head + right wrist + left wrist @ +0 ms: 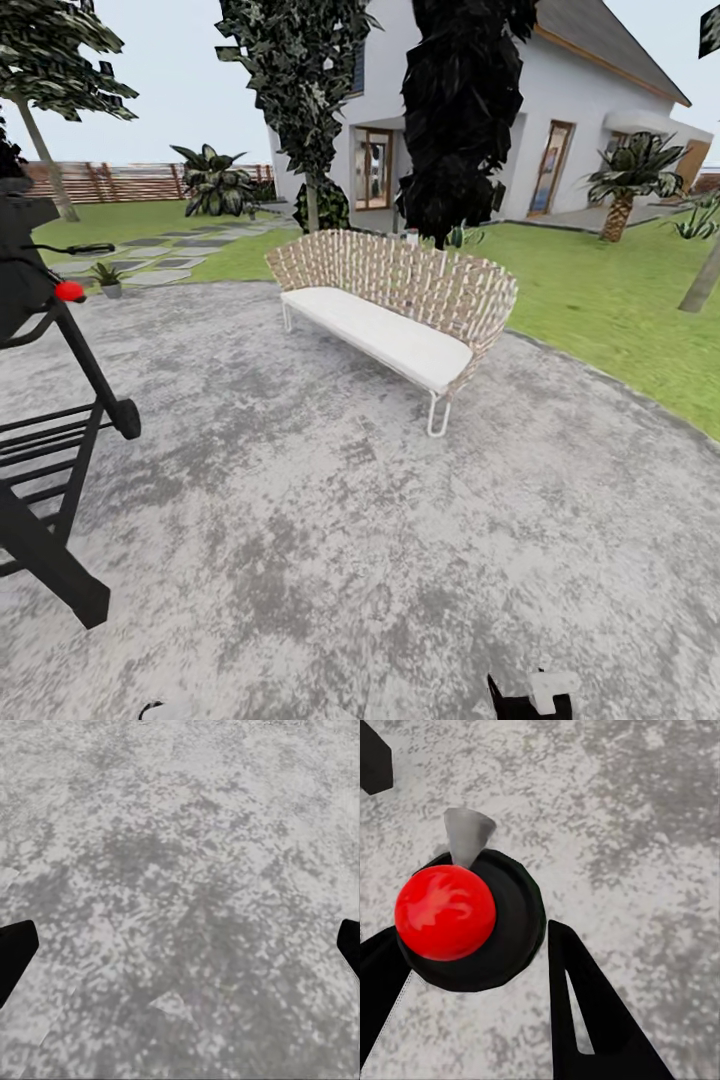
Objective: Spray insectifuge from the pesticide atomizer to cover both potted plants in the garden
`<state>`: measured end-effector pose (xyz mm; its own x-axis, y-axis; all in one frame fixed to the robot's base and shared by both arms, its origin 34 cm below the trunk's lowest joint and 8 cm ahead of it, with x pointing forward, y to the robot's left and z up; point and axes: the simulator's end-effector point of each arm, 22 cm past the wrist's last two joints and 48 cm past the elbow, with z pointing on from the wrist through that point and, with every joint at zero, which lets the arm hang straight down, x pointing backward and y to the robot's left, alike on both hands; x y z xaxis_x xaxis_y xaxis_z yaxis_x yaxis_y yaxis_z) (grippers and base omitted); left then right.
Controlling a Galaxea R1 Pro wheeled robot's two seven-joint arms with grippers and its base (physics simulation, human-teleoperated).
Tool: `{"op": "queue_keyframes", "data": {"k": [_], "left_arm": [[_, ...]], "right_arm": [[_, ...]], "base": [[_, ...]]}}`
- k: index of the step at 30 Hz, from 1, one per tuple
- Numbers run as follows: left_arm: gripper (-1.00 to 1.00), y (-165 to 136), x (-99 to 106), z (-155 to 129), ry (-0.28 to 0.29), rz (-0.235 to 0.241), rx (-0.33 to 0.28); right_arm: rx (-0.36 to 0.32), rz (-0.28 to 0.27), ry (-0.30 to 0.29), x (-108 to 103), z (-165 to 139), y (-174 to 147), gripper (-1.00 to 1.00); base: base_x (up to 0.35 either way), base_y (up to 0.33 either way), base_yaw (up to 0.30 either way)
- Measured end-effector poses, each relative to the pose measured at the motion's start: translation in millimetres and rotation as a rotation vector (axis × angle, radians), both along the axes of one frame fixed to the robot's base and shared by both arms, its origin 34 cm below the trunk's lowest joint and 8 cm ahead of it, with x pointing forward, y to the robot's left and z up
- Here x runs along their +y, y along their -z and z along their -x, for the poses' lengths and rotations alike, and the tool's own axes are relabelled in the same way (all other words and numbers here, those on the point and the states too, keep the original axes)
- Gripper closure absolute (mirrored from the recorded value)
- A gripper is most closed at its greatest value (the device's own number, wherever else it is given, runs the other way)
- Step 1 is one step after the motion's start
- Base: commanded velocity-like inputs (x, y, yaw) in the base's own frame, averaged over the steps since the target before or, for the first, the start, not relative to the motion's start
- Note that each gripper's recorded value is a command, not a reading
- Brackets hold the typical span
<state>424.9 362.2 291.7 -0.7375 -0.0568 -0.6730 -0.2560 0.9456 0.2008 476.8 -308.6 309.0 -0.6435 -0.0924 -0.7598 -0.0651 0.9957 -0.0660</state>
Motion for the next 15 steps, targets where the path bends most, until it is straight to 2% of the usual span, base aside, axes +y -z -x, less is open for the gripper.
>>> {"op": "queue_keyframes", "data": {"k": [15], "left_arm": [[1.00, -3.9, 0.1, -3.6, -0.001, 0.000, -0.012]], "right_arm": [[-0.013, 0.000, -0.001, 0.1, -3.5, -4.7, -1.00]], "base": [[0.340, 0.000, 0.245]]}}
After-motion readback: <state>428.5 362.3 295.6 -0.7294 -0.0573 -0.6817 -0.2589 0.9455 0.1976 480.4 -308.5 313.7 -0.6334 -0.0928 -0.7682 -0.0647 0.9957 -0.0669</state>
